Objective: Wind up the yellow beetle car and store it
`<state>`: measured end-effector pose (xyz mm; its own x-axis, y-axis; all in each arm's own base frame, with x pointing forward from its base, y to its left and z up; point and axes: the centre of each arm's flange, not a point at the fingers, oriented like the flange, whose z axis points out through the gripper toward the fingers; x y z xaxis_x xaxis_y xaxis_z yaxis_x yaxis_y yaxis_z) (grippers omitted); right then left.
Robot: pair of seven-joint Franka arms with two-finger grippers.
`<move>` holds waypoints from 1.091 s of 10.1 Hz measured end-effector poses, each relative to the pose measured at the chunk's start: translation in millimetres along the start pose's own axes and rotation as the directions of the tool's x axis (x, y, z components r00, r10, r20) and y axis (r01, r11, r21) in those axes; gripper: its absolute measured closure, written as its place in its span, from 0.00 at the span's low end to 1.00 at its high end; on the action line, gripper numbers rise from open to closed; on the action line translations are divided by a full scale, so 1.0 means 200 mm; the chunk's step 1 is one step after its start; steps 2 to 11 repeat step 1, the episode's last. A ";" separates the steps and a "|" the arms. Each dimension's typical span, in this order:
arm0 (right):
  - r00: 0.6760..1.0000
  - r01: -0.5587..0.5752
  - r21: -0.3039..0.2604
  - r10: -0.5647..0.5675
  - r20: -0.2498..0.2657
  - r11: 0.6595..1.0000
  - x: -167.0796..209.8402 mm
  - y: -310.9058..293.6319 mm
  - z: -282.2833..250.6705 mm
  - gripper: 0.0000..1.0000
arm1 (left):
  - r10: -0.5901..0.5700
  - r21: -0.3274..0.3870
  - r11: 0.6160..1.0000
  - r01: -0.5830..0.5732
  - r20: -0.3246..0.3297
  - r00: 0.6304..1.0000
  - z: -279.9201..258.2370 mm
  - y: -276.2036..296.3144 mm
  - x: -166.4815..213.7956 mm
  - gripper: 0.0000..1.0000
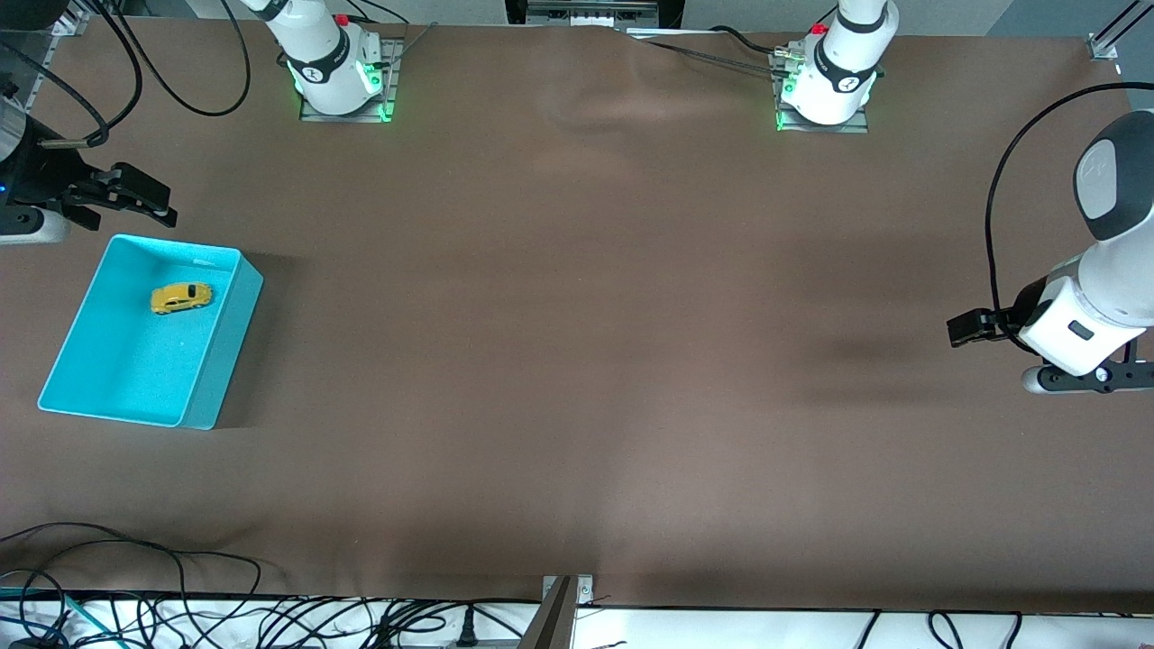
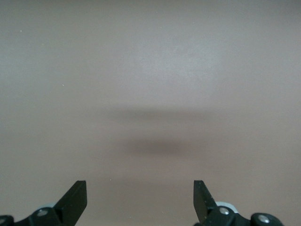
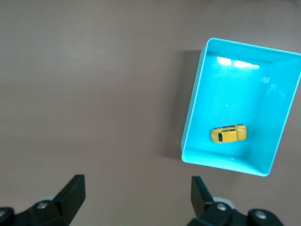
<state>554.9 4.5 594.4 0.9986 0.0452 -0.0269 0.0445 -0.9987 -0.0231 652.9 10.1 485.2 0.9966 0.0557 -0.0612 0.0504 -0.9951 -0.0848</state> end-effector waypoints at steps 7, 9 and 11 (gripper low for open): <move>1.000 0.000 0.000 0.000 0.000 1.000 0.00 0.00 0.00 0.00 | 0.002 0.000 1.000 -0.002 0.000 1.000 0.00 0.01 0.00 0.00; 1.000 0.000 0.000 0.000 0.000 1.000 0.00 0.00 0.00 0.00 | 0.002 0.000 1.000 -0.002 0.000 1.000 0.00 0.01 0.00 0.00; 1.000 0.000 0.000 0.000 0.000 1.000 0.00 0.00 0.00 0.00 | 0.002 0.000 1.000 -0.002 0.000 1.000 0.00 0.01 0.00 0.00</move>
